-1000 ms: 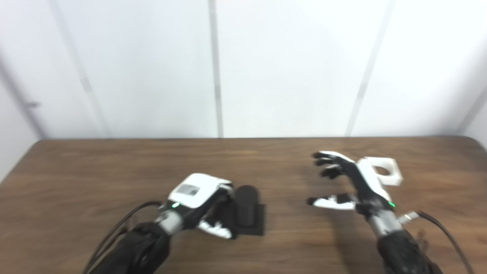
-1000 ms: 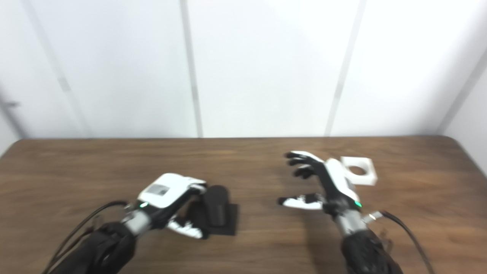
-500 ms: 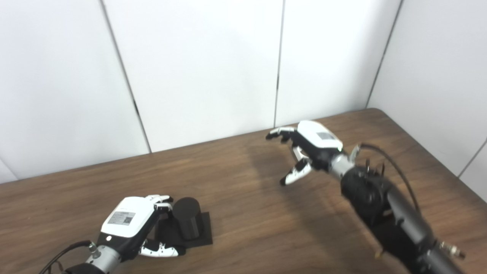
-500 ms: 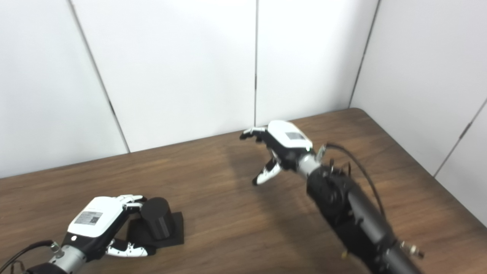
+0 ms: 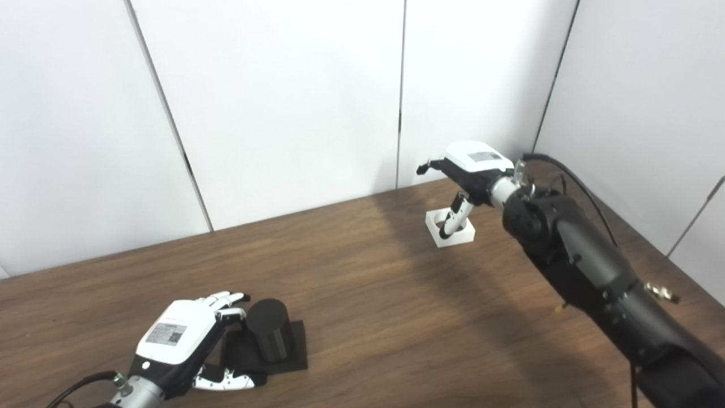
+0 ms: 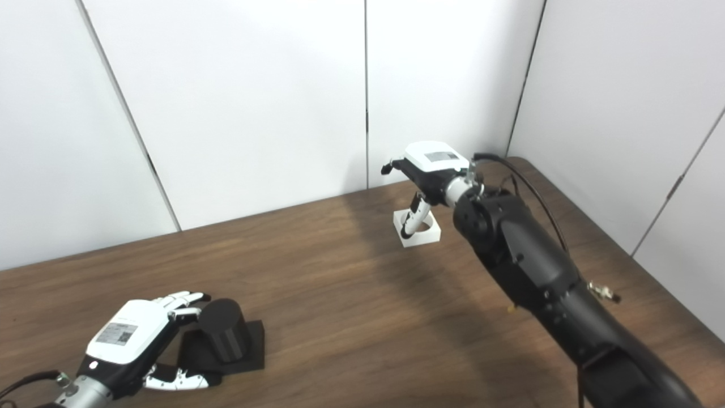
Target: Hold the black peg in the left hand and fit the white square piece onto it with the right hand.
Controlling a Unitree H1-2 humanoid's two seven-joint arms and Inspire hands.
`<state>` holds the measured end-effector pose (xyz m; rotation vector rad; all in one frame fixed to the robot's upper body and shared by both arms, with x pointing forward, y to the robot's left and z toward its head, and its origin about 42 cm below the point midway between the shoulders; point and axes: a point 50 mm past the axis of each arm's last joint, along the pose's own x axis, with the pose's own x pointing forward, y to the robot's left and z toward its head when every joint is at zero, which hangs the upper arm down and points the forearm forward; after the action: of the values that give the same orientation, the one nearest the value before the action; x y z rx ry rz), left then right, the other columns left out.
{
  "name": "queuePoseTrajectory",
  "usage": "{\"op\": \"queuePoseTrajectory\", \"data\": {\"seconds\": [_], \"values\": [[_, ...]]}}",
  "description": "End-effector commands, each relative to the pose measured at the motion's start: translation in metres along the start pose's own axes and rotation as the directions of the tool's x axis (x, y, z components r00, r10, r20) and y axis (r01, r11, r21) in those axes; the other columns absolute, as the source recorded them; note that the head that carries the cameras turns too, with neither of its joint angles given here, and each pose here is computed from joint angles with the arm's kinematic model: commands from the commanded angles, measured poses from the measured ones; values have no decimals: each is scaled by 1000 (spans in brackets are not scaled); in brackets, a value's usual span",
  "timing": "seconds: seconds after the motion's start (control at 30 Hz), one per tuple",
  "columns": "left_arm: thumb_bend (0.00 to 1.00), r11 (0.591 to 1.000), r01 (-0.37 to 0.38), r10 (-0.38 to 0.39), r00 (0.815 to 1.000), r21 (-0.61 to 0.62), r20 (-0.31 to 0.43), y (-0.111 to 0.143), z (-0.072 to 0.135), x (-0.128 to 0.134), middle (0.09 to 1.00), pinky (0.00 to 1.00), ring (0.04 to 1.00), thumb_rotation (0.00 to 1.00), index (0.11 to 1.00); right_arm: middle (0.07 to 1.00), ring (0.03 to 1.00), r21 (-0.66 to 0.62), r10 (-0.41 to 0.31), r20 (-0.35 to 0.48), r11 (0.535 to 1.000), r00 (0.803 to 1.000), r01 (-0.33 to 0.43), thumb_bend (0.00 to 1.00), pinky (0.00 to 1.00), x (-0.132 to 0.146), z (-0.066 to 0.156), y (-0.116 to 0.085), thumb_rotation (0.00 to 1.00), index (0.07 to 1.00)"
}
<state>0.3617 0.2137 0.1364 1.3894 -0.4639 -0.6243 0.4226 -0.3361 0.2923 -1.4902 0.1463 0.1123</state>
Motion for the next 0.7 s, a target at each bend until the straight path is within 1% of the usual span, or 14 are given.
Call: {"op": "queuePoseTrajectory", "data": {"seconds": [0.0,0.07,0.17,0.3,0.37,0.4,0.47,0.6,0.67], "values": [[523,963,268,-267,963,27,-46,-55,-14,-40,877,778,873,70,494,912,886,-35,-36,-37,999,999,34,887,763,6,-4,-35,176,858],[523,962,270,-269,962,27,-46,-56,-15,-40,884,790,879,72,494,916,895,-42,1,-52,999,999,-3,921,776,12,-6,-35,171,864],[523,963,270,-269,962,26,-46,-57,-15,-40,887,797,884,73,494,919,902,-56,31,-71,998,997,-35,944,780,19,-7,-32,172,868],[523,963,268,-267,963,18,-39,-59,-15,-40,884,801,884,72,494,912,898,-91,40,-93,995,995,-49,980,758,28,-8,-22,188,858],[523,965,263,-263,964,18,-32,-60,-15,-41,881,799,882,72,494,915,904,-95,53,-103,993,993,-63,972,768,32,-7,-17,182,857],[523,964,264,-263,964,16,-31,-60,-15,-42,881,798,882,73,494,922,913,-94,66,-111,993,992,-77,964,791,33,-7,-15,179,863],[523,964,264,-264,964,13,-30,-60,-15,-43,880,801,886,73,494,930,915,-97,92,-125,990,988,-104,954,802,36,-5,-11,179,870],[523,964,264,-263,964,15,-28,-59,-14,-44,874,803,879,74,494,935,897,-106,124,-144,984,982,-140,958,769,41,-3,-4,171,871],[522,964,265,-265,964,9,-28,-57,-13,-44,872,822,879,74,495,934,893,-110,137,-152,982,979,-155,966,761,43,-2,-1,173,869]]}}
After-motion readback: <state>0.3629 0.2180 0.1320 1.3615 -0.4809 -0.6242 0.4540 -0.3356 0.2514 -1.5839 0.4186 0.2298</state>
